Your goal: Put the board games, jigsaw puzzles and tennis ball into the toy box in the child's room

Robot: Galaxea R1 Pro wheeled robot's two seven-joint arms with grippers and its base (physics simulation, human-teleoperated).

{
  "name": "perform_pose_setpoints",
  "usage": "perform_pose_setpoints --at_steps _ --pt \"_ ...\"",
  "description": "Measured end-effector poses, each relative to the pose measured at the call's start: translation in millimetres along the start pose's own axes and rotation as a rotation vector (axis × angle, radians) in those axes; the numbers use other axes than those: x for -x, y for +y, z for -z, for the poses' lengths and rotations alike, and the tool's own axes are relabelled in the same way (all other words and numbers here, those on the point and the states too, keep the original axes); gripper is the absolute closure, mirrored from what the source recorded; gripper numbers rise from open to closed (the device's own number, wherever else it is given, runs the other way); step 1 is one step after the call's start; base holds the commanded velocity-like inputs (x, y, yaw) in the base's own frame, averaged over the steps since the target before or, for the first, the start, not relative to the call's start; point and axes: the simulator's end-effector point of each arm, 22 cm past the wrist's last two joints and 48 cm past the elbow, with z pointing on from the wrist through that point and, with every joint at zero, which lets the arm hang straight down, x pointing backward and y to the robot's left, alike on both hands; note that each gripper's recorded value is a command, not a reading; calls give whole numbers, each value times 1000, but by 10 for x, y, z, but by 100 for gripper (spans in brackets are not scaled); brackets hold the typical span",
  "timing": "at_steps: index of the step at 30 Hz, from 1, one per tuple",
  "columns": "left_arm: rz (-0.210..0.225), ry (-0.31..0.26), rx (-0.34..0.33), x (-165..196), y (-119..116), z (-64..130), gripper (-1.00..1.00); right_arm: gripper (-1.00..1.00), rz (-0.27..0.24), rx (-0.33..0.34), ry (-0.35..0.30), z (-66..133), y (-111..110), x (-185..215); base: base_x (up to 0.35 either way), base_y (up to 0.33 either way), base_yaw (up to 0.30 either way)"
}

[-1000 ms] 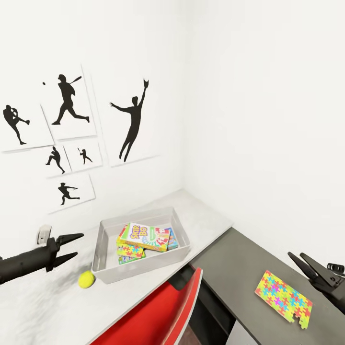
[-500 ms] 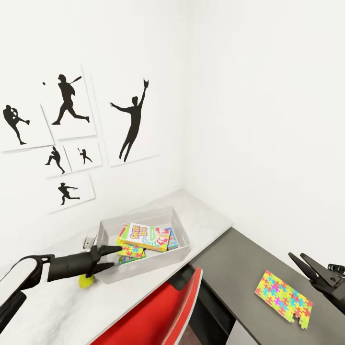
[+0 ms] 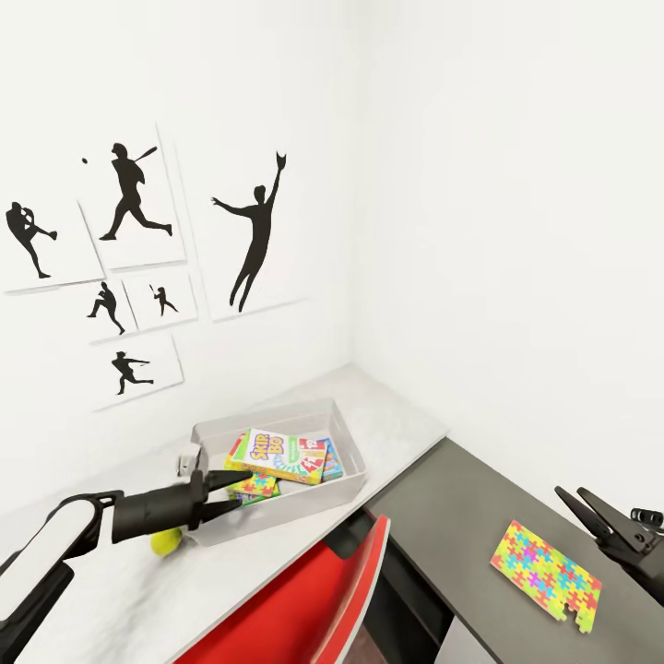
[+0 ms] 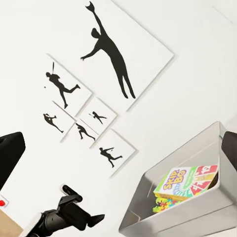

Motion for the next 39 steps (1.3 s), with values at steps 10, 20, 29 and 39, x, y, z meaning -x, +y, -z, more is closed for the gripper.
perform_pose_setpoints --at_steps 10,20,29,39 --pt "-15 6 -52 -19 -125 29 -100 -100 2 5 -4 0 19 7 -30 6 -53" --pt "-35 -6 -45 25 -158 128 -100 -100 8 16 -8 0 75 26 -117 26 -142" --pt "-47 -12 -46 32 -201 167 -100 -100 16 25 -12 2 124 46 -8 1 -159" --pt "-60 -17 -69 29 -297 204 -100 -100 24 35 -18 5 180 70 -5 0 -173"
